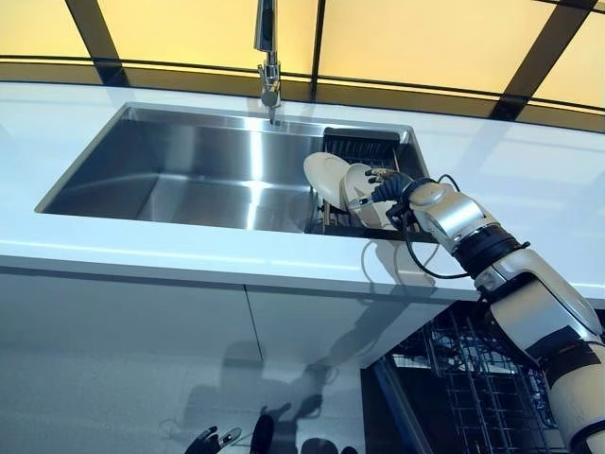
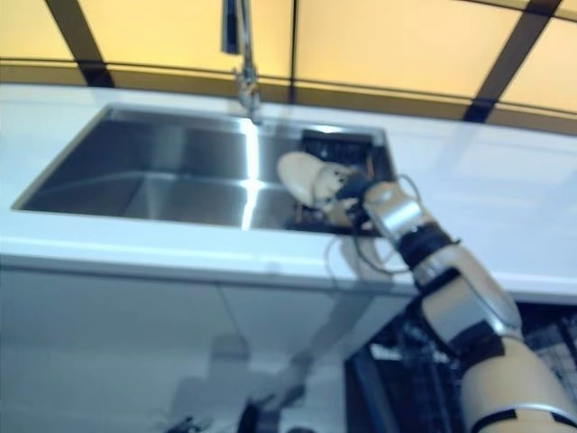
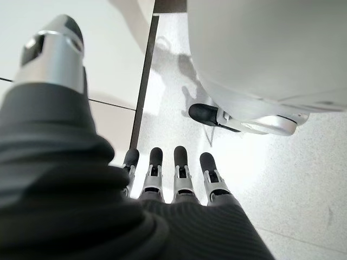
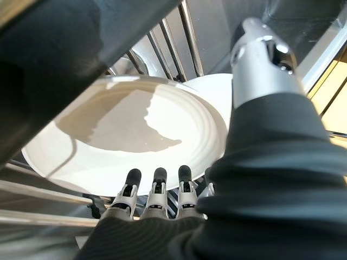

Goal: Take plates into dishwasher

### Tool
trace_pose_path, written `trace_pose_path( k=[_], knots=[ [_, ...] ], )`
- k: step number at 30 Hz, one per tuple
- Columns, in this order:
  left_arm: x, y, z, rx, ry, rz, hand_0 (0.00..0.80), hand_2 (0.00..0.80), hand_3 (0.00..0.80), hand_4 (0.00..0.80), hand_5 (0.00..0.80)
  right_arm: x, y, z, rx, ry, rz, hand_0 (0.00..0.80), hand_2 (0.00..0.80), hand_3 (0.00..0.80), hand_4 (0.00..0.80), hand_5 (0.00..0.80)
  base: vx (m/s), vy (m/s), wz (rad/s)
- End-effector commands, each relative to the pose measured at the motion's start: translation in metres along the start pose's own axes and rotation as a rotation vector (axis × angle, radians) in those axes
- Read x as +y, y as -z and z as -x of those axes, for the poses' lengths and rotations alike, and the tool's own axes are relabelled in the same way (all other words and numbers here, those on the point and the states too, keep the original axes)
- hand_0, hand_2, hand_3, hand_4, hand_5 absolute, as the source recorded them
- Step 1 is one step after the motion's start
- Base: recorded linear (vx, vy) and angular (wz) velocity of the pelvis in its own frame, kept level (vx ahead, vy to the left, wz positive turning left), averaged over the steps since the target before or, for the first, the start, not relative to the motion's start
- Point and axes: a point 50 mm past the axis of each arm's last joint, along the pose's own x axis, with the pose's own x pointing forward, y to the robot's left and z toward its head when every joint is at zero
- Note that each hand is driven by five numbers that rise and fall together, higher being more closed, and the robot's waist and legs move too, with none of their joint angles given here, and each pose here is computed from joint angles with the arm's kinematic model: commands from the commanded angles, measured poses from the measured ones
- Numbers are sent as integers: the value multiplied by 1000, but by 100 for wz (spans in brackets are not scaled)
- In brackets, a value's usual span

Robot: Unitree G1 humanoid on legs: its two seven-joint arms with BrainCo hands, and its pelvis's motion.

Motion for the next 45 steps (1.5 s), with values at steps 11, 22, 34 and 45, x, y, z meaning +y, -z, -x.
trace_pose_path(
  k=[11,22,34,45],
  knots=[
    [2,-21,-6,-60,-17,-17,0,0,0,0,0,-19,-16,5,-28,50,77,0,0,0,0,0,0,0,0],
    [1,-23,-6,-71,-15,3,0,0,0,0,0,-14,-11,2,17,33,114,0,0,0,0,0,-5,5,0],
    [-2,-39,-8,-130,-2,66,0,0,0,0,0,-17,-10,2,41,62,110,0,0,0,0,0,-42,12,0],
    [-8,-40,-8,-149,13,104,0,0,0,0,0,-33,-12,4,71,185,214,0,0,0,0,0,-11,23,1]
  ],
)
